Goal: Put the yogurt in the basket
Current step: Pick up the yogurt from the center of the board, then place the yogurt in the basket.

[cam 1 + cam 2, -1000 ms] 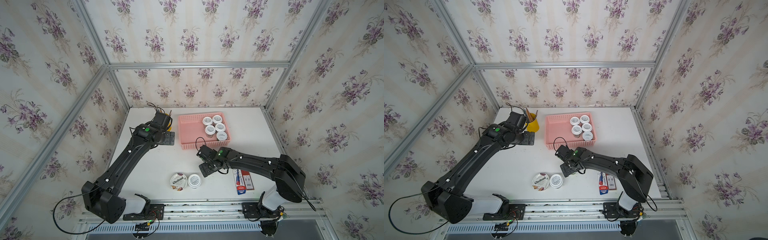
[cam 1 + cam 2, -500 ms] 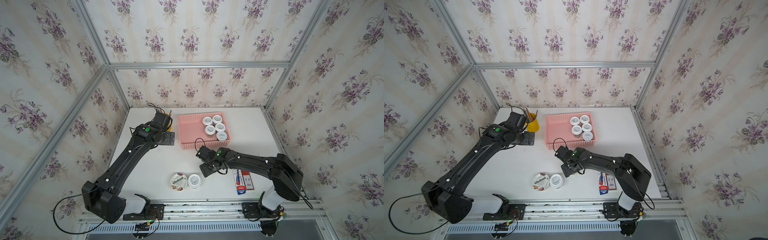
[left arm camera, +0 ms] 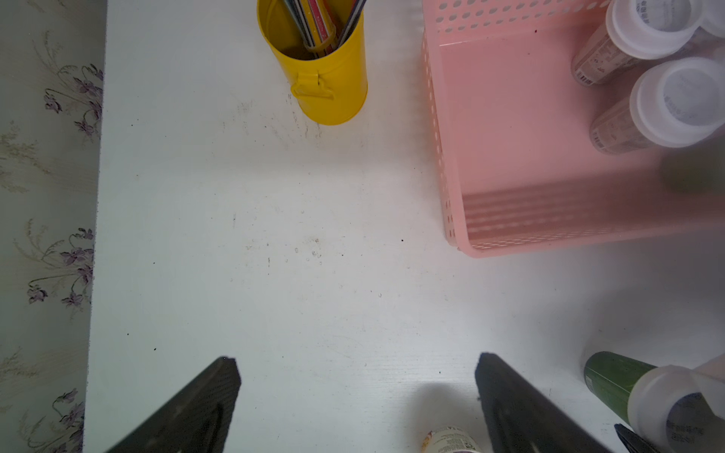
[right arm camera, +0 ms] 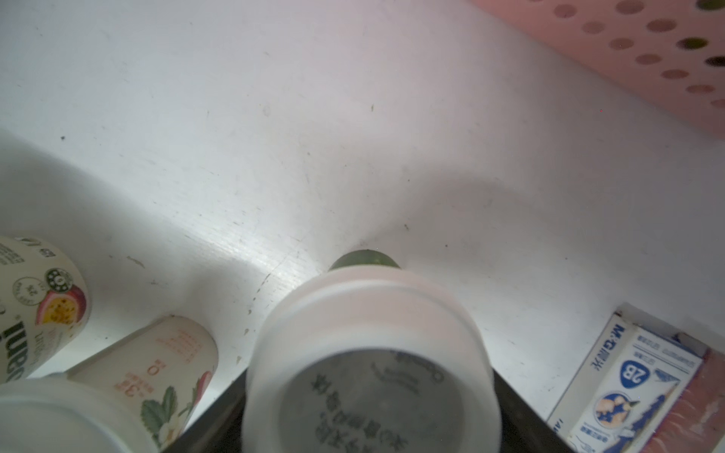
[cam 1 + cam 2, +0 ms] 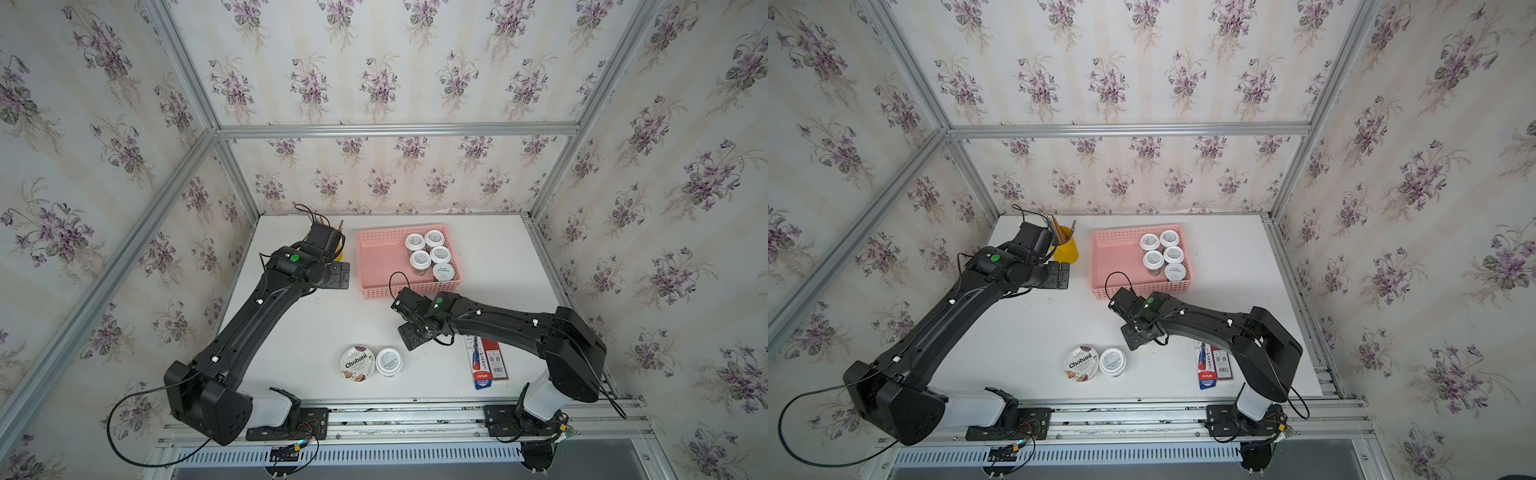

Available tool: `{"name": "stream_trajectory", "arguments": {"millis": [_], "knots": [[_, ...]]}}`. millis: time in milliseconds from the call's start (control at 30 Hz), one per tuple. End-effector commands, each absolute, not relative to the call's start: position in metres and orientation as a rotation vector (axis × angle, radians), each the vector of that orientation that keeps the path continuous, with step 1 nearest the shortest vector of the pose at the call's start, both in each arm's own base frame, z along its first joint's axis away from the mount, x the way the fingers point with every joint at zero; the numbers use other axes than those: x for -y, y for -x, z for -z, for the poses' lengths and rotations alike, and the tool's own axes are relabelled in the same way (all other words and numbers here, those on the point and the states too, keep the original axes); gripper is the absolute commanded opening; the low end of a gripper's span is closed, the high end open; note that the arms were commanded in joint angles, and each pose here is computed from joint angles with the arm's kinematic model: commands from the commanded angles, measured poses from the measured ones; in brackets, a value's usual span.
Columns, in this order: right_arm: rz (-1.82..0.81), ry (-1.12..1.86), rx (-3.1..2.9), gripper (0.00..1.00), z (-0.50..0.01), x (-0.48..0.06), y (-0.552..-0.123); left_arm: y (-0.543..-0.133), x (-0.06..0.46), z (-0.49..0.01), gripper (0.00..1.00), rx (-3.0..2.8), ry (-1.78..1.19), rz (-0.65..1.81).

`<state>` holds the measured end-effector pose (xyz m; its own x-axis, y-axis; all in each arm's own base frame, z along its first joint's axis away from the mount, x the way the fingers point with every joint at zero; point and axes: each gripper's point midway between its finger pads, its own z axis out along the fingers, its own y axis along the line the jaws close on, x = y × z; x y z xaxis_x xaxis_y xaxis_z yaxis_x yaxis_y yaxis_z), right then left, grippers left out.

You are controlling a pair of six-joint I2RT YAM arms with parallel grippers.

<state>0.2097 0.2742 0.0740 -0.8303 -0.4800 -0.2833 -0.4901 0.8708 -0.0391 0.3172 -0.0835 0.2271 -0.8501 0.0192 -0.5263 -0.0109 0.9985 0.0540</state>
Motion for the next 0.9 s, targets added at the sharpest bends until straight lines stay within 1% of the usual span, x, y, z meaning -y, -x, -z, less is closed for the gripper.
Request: {"name": "stream_trajectory", "arguments": {"millis": [0, 200, 400, 533, 733, 867], "knots": [[-0.014, 0.744, -2.73, 0.78, -0.085, -0.272, -0.219, -0.319, 0.084, -0.231, 0.99, -2.581, -0.016, -0.073], [-0.019, 0.757, -2.679, 0.78, -0.115, -0.283, -0.242, -0.318, 0.084, -0.24, 0.99, -2.572, -0.019, -0.072], [-0.027, 0.756, -2.626, 0.78, -0.143, -0.296, -0.276, -0.317, 0.08, -0.247, 0.99, -2.547, -0.012, -0.082], [-0.032, 0.736, -2.59, 0.78, -0.159, -0.305, -0.306, -0.319, 0.081, -0.248, 0.99, -2.54, -0.01, -0.077], [-0.044, 0.701, -2.523, 0.78, -0.179, -0.325, -0.364, -0.324, 0.084, -0.234, 0.99, -2.575, -0.025, -0.084], [-0.043, 0.712, -2.491, 0.78, -0.182, -0.343, -0.398, -0.327, 0.083, -0.23, 0.99, -2.586, -0.026, -0.1]]}}
